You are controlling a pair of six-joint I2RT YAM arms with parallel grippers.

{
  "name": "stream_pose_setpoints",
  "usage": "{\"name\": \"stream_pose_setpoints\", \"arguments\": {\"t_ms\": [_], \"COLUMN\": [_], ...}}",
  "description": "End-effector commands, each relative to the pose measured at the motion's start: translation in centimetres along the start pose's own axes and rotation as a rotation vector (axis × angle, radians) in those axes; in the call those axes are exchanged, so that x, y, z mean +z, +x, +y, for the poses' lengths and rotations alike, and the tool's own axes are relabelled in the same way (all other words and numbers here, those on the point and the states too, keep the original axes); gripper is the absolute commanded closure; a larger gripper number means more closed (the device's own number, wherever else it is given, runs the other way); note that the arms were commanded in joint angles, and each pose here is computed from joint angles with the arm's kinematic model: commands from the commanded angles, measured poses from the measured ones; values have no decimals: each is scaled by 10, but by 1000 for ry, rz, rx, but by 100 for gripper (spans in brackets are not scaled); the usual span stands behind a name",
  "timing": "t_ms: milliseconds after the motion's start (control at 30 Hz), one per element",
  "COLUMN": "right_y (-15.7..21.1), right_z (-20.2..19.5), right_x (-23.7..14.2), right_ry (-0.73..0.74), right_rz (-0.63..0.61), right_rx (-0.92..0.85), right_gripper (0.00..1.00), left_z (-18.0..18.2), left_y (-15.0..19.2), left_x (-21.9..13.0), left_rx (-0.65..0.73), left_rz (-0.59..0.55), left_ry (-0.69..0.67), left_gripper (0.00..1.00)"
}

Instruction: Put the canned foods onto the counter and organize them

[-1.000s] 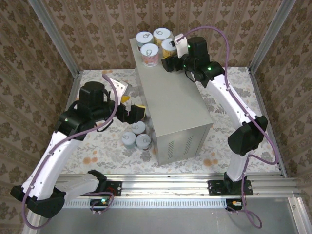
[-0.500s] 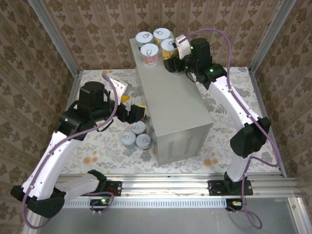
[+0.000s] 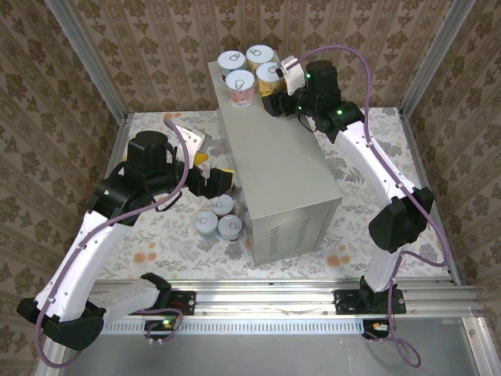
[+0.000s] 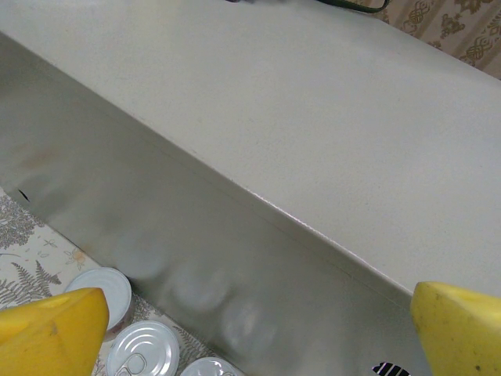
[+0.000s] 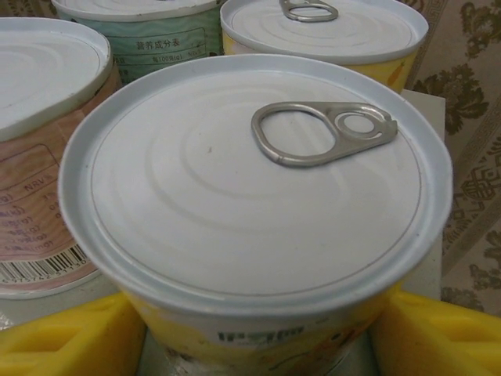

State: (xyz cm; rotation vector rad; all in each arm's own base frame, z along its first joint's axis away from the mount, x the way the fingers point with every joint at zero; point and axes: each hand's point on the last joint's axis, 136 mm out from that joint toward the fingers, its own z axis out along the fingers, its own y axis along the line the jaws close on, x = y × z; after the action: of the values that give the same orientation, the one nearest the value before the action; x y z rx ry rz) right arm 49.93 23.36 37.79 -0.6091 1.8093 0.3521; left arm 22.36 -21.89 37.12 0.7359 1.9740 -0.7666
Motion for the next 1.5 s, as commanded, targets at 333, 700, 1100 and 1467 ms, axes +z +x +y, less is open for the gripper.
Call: {"name": "stream_pose_setpoints", "arguments": {"t_ms": [333,700,1100,1467], "right_y": [5,10,3,6], "right_z": [10,6,2,-2], "right_x": [6,7,-3,-89], "right_ry": [-58,-40,-7,114], "right_rz": [13,24,15,65], "right_rx": [5,3,-8,13], "right_gripper": [28,26,9,0], "left_z": [3,3,8,20], "left_y": [-5,-5,-4,-9], "left_x": [-2,0,2,-5], "left_rx": [-4,-7,-8,-14], "left_rz": [-27,-26,-20,-55], "left_ry": [-10,-7,-29,-107], "left_gripper": [0,0,0,0]}}
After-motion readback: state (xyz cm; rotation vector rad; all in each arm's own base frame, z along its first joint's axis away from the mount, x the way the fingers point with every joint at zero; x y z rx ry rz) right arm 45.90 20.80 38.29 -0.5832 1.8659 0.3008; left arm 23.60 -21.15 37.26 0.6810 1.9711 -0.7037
